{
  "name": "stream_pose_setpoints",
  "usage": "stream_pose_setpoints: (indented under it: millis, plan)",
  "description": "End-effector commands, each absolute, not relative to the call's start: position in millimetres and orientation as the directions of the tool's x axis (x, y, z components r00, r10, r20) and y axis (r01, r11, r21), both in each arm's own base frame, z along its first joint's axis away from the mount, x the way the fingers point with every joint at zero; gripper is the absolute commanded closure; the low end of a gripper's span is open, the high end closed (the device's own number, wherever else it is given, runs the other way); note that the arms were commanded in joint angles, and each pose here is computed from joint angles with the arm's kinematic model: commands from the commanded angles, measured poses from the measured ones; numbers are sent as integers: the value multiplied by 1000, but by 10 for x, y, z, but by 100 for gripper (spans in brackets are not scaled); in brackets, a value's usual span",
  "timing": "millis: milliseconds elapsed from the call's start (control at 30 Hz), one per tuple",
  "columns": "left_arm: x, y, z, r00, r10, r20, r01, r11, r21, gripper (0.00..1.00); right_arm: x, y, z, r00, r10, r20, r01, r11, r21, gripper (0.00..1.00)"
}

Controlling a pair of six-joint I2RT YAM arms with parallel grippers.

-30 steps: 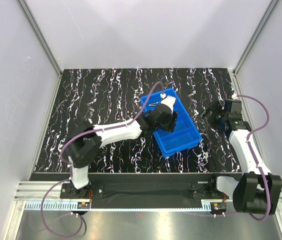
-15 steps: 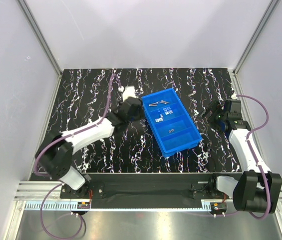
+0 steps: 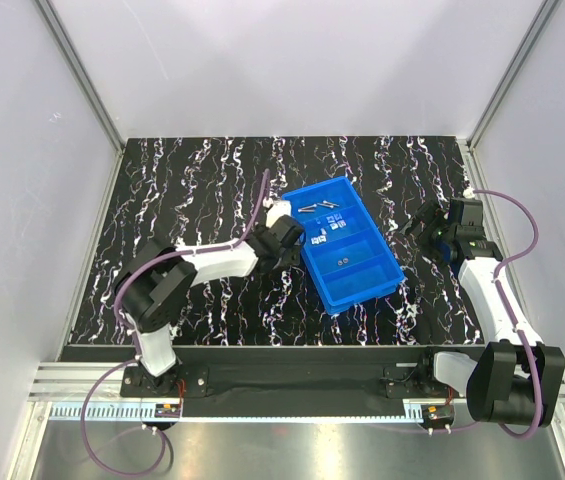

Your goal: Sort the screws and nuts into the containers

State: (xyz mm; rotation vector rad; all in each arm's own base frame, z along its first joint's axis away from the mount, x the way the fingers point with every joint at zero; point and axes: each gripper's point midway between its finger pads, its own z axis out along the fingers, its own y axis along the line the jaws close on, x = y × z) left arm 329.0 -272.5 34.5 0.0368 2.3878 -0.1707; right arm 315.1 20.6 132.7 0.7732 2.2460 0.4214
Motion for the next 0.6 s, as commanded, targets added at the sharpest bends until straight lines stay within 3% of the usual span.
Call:
stream_pose_setpoints:
  millis: [0, 367, 567]
  plan:
    - [3496, -2910, 523, -674, -49, -738, 90, 985, -148, 37, 3193, 190, 1375, -556, 622, -552, 386, 781, 491, 0]
    - [3577, -2954, 352, -670, -6, -742, 92, 992, -90, 43, 3186, 180, 1383, -553, 621, -555, 387, 782, 489, 0]
    - [3501, -2938, 244, -680, 40, -732, 88, 996, -27, 51, 3186, 171, 1381, -552, 620, -558, 389, 783, 486, 0]
